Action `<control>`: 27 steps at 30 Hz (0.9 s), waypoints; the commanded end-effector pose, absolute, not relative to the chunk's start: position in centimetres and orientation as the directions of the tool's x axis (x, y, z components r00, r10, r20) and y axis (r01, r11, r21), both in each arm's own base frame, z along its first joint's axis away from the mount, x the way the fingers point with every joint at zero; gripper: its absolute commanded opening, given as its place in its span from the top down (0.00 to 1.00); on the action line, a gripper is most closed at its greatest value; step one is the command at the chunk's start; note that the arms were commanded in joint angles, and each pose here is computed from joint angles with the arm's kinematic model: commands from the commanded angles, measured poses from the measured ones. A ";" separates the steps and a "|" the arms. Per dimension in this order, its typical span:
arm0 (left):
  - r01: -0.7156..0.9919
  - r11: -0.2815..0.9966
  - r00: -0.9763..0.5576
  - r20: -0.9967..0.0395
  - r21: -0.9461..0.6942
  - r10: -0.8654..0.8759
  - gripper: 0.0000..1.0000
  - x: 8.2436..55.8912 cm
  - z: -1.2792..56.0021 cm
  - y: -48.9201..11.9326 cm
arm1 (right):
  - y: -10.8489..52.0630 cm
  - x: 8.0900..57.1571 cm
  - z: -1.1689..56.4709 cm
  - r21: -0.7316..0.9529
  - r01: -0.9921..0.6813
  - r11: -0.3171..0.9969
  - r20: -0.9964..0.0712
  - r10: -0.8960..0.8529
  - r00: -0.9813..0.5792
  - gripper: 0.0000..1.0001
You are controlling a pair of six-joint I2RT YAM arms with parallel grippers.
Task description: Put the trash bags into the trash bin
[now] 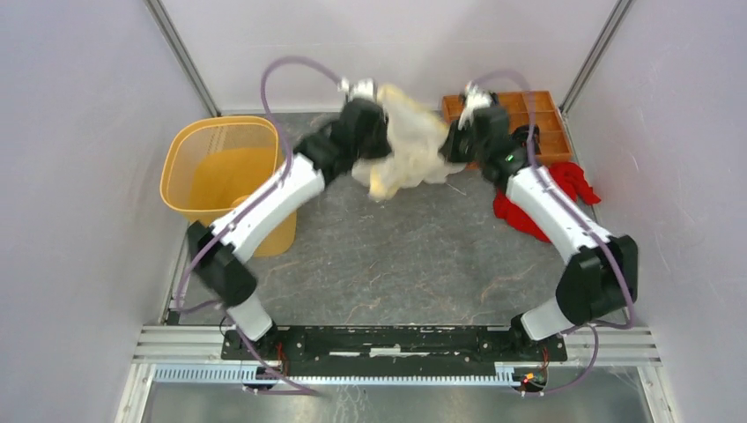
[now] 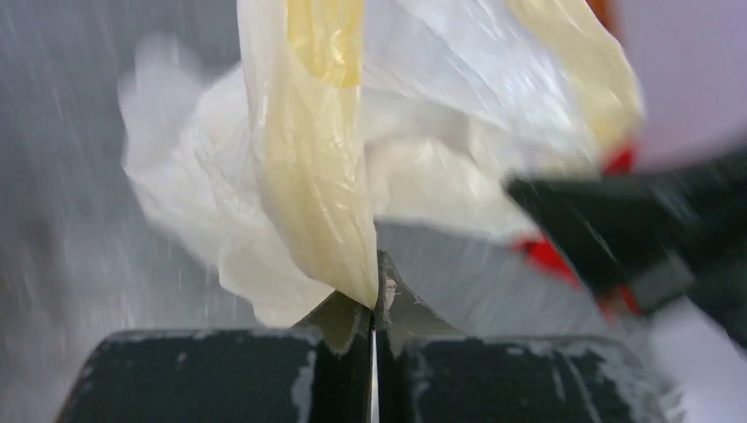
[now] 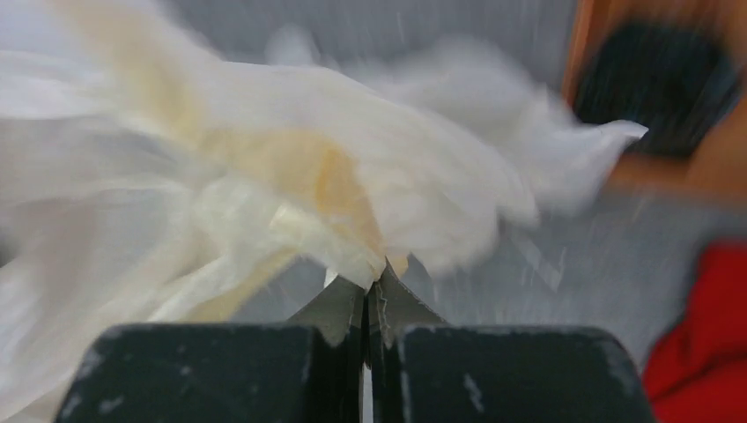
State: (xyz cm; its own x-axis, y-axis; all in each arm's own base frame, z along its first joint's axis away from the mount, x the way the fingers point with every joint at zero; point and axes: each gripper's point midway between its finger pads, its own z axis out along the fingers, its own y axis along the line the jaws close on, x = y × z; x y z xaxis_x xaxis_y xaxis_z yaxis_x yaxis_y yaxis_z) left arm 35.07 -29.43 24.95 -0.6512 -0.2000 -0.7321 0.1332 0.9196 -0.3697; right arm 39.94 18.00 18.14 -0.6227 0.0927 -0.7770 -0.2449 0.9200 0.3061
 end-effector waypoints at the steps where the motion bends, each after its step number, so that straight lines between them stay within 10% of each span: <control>1: 0.305 0.877 -0.359 -0.898 -0.372 -0.256 0.98 41.2 44.7 -27.2 | 17.4 39.0 41.2 0.169 -0.412 0.895 -0.972 0.082 -0.221 0.99; 6: 0.681 0.678 0.002 -0.925 -0.276 -0.379 0.98 32.9 60.0 -27.4 | 17.7 27.5 55.4 -0.112 -0.585 0.803 -0.921 0.137 0.364 1.00; 8: 0.716 0.638 0.032 -0.899 -0.284 -0.436 0.98 31.0 57.5 -27.3 | 17.1 25.2 53.7 -0.196 -0.578 0.793 -0.866 0.136 0.480 0.99; 13: 0.230 0.873 -0.384 -0.865 -0.430 -0.324 0.98 35.0 30.9 -23.7 | 15.0 31.4 33.8 -0.054 -0.401 0.915 -0.995 -0.016 0.096 0.99; 16: 0.254 0.865 -0.656 -0.734 -0.433 -0.174 0.98 30.4 19.9 -24.1 | 18.4 29.4 20.4 0.062 -0.568 0.821 -0.961 -0.104 -0.255 0.99; 20: 0.338 0.762 -0.596 -0.752 -0.552 -0.281 0.98 26.0 21.7 -22.9 | 21.0 25.0 16.8 0.218 -0.650 0.728 -0.933 -0.041 -0.358 0.99; 27: 0.465 0.798 -0.347 -0.908 -0.385 -0.235 0.98 30.0 40.0 -23.2 | 19.7 29.7 38.6 0.025 -0.573 0.819 -0.999 -0.006 -0.053 0.99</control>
State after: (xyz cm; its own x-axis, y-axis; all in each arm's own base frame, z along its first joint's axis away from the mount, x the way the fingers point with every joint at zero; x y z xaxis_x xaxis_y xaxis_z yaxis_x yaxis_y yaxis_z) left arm 26.07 -21.12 20.79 -0.6778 -0.1265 -0.7243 0.2712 0.8727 -0.4061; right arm 25.27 19.06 16.28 -0.4790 -0.1813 -0.8589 -0.5787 0.8009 0.1538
